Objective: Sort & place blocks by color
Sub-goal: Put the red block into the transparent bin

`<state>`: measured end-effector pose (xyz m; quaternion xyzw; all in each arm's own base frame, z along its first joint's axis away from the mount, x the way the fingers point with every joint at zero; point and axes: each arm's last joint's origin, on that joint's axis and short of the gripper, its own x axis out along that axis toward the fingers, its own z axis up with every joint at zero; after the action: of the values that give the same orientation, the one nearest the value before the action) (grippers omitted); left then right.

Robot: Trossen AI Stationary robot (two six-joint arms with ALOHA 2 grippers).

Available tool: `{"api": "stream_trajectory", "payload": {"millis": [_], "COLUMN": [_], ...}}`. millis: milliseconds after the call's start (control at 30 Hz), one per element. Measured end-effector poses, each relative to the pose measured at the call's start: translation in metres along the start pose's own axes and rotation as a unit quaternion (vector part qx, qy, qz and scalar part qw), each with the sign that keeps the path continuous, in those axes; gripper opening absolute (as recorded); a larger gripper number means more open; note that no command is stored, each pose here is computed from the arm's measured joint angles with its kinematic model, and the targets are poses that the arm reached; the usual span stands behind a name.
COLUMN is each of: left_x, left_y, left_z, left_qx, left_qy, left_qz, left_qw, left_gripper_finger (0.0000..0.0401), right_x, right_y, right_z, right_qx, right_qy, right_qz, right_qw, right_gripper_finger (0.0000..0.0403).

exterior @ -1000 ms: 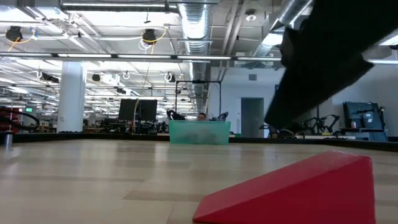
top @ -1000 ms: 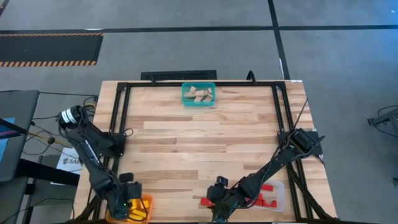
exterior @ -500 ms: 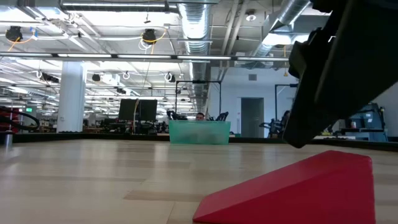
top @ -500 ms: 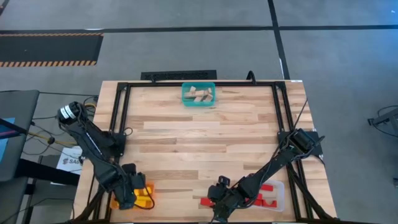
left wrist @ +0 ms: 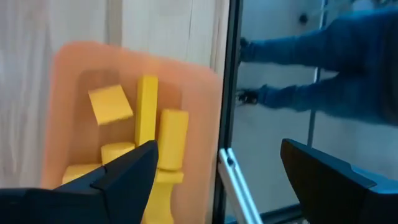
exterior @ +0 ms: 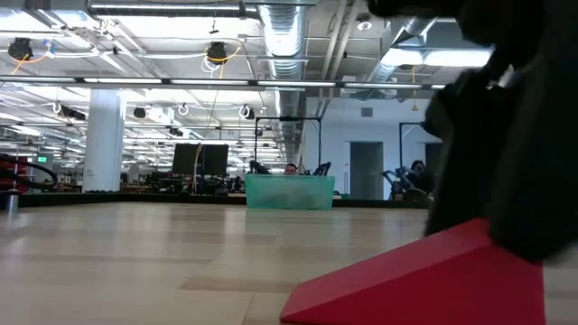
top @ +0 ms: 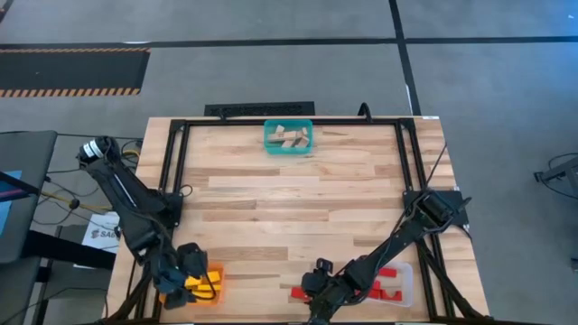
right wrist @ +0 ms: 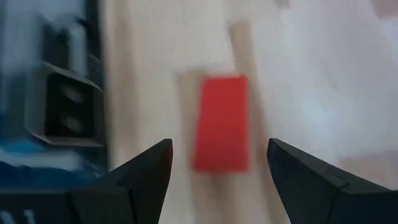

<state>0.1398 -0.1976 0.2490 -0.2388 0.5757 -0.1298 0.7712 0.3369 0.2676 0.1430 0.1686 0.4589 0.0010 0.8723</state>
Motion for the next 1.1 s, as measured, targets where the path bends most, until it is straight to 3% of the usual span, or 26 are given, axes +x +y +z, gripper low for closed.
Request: {"api": "stream_trajectory", "payload": {"millis": [200,633,767,933,1033,1100], "left_x": [-0.011,-0.013,-0.013,-0.014,-0.013,-0.013], "left_y": [0.001,0.002,0.005,0.008,0.009,0.009], "left_z": [0.004,0.023,0.028,0.031,0.031,0.031], "left_qx": [-0.006,0.028,0.035,0.032,0.033,0.035], "left_qy": [-0.065,-0.111,-0.116,-0.117,-0.115,-0.115], "left_qz": [0.006,-0.012,-0.006,-0.001,0.003,0.004], "left_qw": [0.998,0.993,0.993,0.993,0.993,0.993], "left_gripper_finger": [0.0325,0.0325,0.0325,0.0325,0.0325,0.0325], "right_x": [0.011,0.024,0.022,0.015,0.001,-0.017], "right_y": [-0.005,-0.009,-0.011,-0.012,-0.014,-0.016], "right_z": [-0.005,-0.006,-0.002,0.002,0.006,0.013], "right_qx": [0.001,-0.023,-0.044,-0.048,-0.057,-0.062], "right_qy": [0.005,0.002,0.002,0.008,0.018,0.021], "right_qz": [-0.024,-0.044,-0.044,-0.045,-0.055,-0.059], "right_qw": [1.000,0.999,0.998,0.998,0.997,0.996], "right_gripper_finger": [0.0281,0.0265,0.0236,0.0163,0.0117,0.0115]}}
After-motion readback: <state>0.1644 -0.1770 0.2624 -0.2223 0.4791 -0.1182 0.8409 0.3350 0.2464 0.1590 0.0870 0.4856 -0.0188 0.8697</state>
